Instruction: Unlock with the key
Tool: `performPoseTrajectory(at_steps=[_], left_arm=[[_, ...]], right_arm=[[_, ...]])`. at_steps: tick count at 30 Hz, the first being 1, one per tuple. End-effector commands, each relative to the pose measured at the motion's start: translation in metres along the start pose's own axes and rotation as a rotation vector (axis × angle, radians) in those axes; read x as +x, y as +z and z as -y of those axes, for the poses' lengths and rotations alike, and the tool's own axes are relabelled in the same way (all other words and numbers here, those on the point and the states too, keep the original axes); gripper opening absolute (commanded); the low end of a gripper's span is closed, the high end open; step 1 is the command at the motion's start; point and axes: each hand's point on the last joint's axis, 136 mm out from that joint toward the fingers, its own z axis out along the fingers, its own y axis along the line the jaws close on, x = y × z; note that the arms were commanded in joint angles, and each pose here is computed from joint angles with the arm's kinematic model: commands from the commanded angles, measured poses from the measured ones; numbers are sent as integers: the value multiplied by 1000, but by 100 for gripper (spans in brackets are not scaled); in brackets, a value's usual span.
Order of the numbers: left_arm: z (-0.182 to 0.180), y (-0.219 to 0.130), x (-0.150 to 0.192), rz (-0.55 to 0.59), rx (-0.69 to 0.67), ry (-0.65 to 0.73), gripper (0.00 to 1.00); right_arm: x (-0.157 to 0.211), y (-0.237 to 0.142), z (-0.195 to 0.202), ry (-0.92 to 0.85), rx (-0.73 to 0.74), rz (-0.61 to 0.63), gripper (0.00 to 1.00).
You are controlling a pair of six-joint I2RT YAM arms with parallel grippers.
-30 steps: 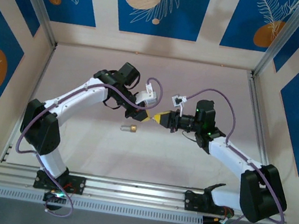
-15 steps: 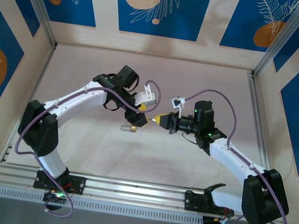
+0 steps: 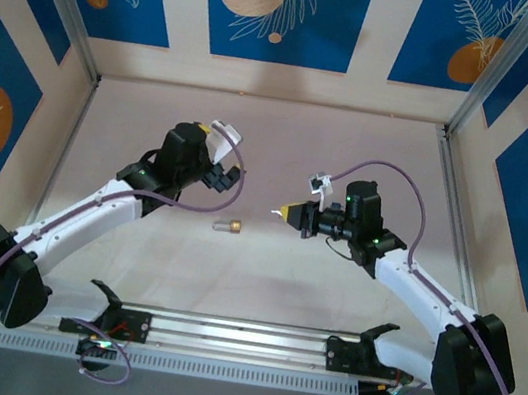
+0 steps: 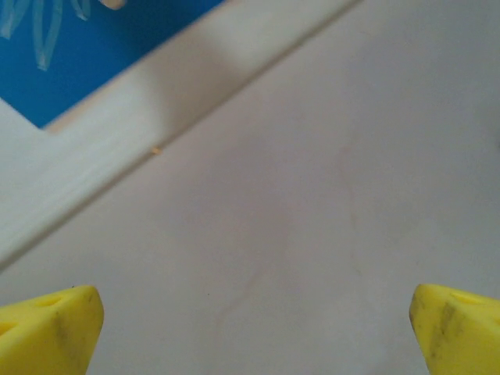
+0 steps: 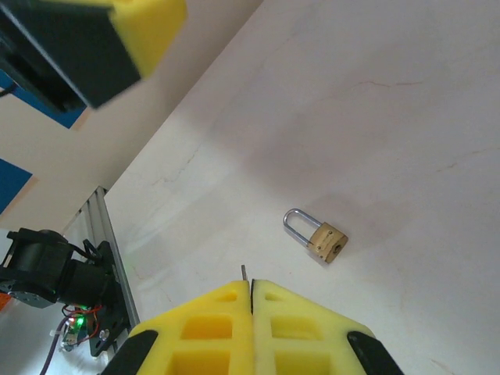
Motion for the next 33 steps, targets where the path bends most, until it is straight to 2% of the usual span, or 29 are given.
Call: performPoseTrajectory(at_steps=[1, 5, 8, 9, 11, 15, 19, 24, 29, 33], left_arm=[[-16, 3, -1, -27, -76, 13, 97], [-7, 15, 40, -269, -24, 80, 86], [11, 21, 74, -433, 69, 108, 78], [22, 22, 87, -483, 129, 114, 75], [50, 20, 107, -556, 280, 121, 75], [92, 16, 124, -607, 533, 152, 77], [112, 22, 131, -650, 648, 239, 77], [125, 39, 142, -673, 695, 357, 77], [133, 51, 153, -710, 731, 382, 77], [142, 54, 163, -757, 767, 378, 72]], right_arm=[[-7, -6, -4, -20, 25, 4, 0], [-3, -8, 1, -5, 59, -8, 0], [1, -10, 4, 6, 71, -12, 0], [2, -10, 5, 8, 76, -14, 0], [4, -11, 6, 11, 80, -15, 0], [8, -12, 8, 29, 82, -19, 0], [12, -14, 11, 44, 88, -18, 0], [13, -18, 13, 56, 84, -8, 0], [14, -19, 15, 66, 85, -6, 0], [12, -20, 17, 71, 82, 1, 0]])
